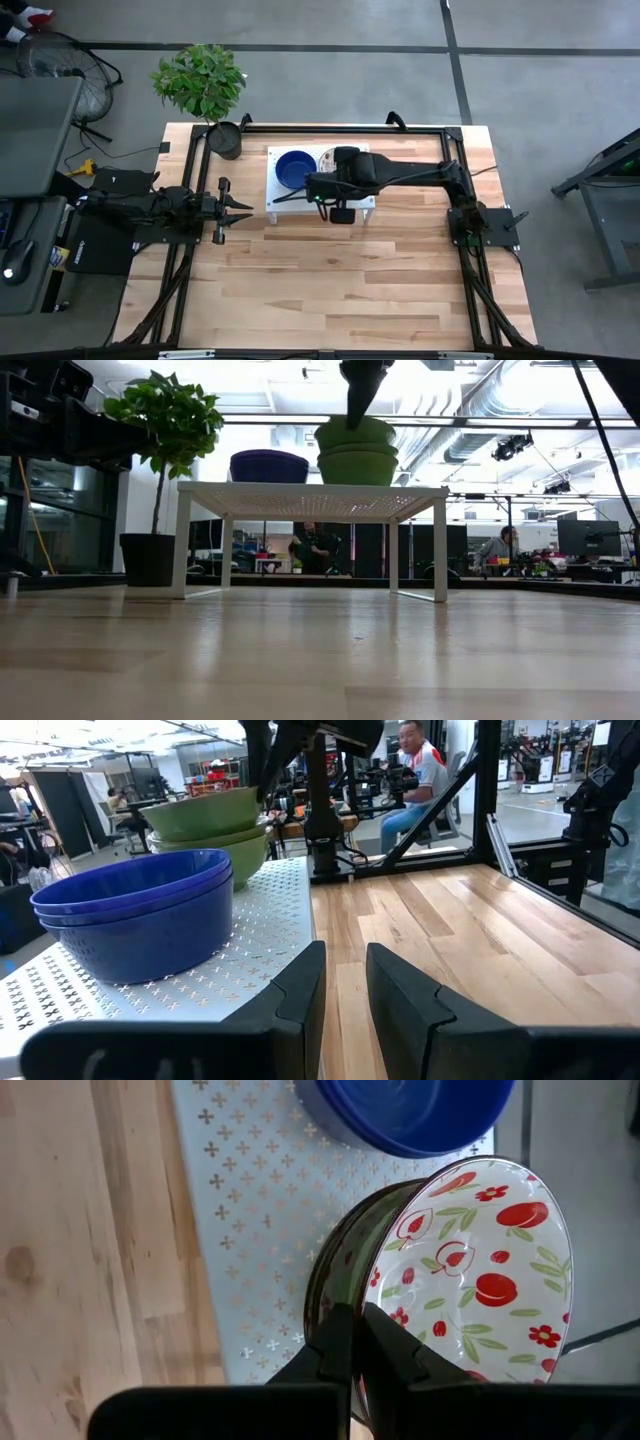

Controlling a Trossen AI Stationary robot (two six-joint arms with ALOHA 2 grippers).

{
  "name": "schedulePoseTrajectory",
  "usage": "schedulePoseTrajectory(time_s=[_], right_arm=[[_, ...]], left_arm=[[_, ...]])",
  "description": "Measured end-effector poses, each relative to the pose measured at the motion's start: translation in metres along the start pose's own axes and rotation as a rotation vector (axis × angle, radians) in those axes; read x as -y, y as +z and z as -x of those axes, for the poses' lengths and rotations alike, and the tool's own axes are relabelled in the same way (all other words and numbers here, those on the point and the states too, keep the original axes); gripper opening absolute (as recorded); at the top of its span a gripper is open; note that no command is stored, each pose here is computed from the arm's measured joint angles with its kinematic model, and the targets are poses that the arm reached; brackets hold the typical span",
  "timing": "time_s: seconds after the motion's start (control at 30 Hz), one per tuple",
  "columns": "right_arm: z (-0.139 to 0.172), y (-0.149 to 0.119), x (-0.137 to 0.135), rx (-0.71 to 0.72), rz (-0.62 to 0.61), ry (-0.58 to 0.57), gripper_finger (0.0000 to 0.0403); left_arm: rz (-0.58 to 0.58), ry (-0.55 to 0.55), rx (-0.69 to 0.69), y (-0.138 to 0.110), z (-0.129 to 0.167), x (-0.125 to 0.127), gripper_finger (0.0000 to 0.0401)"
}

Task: Pick & Place Mini bowls
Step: Stack the red patterned bowl on top of the red patterned bowl on the shelf

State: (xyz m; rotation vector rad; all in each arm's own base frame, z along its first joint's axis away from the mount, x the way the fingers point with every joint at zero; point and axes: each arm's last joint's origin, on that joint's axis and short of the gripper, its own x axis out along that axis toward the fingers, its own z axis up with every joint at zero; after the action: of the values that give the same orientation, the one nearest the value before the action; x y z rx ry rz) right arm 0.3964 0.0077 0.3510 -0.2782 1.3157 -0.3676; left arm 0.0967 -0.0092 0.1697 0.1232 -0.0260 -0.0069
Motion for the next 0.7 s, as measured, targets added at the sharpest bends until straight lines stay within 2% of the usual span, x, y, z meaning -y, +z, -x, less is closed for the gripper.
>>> schedulePoseTrajectory(time_s=[0.7], right_arm=[[-0.0019,-0.0001,0.0029,-0.009,0.0,0.061,0.0]], left_arm=[[0.0,0.0,0.0,0.0,0.0,0.0,0.0072]])
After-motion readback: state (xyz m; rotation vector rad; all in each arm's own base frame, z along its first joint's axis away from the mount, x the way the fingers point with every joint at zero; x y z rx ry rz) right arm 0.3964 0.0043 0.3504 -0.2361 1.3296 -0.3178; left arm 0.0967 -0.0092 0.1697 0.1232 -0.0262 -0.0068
